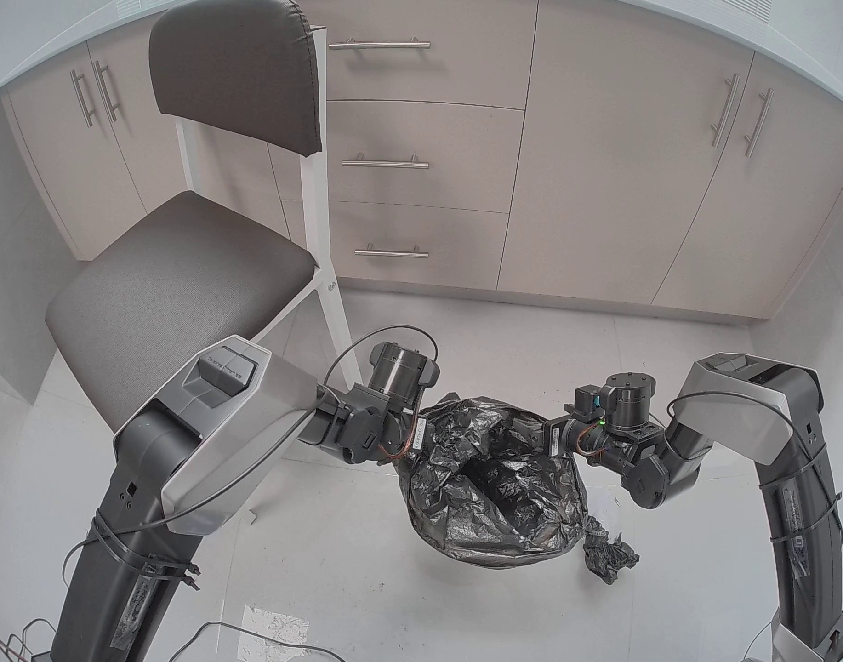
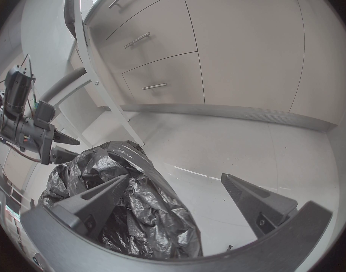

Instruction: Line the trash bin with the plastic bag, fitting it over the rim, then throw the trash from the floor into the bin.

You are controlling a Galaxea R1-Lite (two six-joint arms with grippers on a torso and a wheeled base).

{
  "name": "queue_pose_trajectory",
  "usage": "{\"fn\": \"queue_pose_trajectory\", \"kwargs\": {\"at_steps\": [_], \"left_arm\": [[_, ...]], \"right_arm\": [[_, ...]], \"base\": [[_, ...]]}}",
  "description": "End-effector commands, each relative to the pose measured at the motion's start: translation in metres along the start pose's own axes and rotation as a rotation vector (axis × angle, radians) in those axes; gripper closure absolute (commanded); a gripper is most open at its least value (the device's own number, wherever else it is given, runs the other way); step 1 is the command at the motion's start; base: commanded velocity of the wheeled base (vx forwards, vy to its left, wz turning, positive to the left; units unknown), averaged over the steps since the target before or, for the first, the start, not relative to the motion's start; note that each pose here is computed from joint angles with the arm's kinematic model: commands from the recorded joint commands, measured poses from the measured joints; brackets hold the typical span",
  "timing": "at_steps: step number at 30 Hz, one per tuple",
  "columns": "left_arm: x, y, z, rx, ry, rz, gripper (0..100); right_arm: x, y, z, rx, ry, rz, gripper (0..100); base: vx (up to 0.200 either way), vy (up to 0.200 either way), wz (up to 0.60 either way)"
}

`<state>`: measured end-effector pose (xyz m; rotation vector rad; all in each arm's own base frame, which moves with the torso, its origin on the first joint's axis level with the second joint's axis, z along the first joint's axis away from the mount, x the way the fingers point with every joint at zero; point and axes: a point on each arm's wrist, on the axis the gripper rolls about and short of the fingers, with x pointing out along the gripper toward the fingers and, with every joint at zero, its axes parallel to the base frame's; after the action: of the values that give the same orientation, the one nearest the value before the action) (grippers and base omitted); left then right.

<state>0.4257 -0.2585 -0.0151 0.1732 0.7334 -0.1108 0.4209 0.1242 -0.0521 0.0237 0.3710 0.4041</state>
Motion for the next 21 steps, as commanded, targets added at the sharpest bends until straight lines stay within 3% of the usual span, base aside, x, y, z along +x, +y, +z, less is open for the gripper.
{"fn": "queue_pose_trajectory", "kwargs": {"at_steps": [1, 7, 21], "left_arm": [[0.009, 0.003, -0.001, -0.012, -0.002, 0.019, 0], [0.012, 0.004, 0.001, -0.022, -0.034, 0.079, 0], [0.029, -0.001, -0.013, -0.001, -0.007, 0.091, 0]], "right_arm": [[0.000, 0.000, 0.000, 0.001, -0.001, 0.001, 0], [0.001, 0.000, -0.001, -0.001, -0.003, 0.001, 0], [0.006, -0.005, -0.002, 0.003, -0.014, -0.019, 0]], "base": [[0.000, 0.000, 0.00], [0.000, 0.000, 0.00], [0.000, 0.000, 0.00]]}}
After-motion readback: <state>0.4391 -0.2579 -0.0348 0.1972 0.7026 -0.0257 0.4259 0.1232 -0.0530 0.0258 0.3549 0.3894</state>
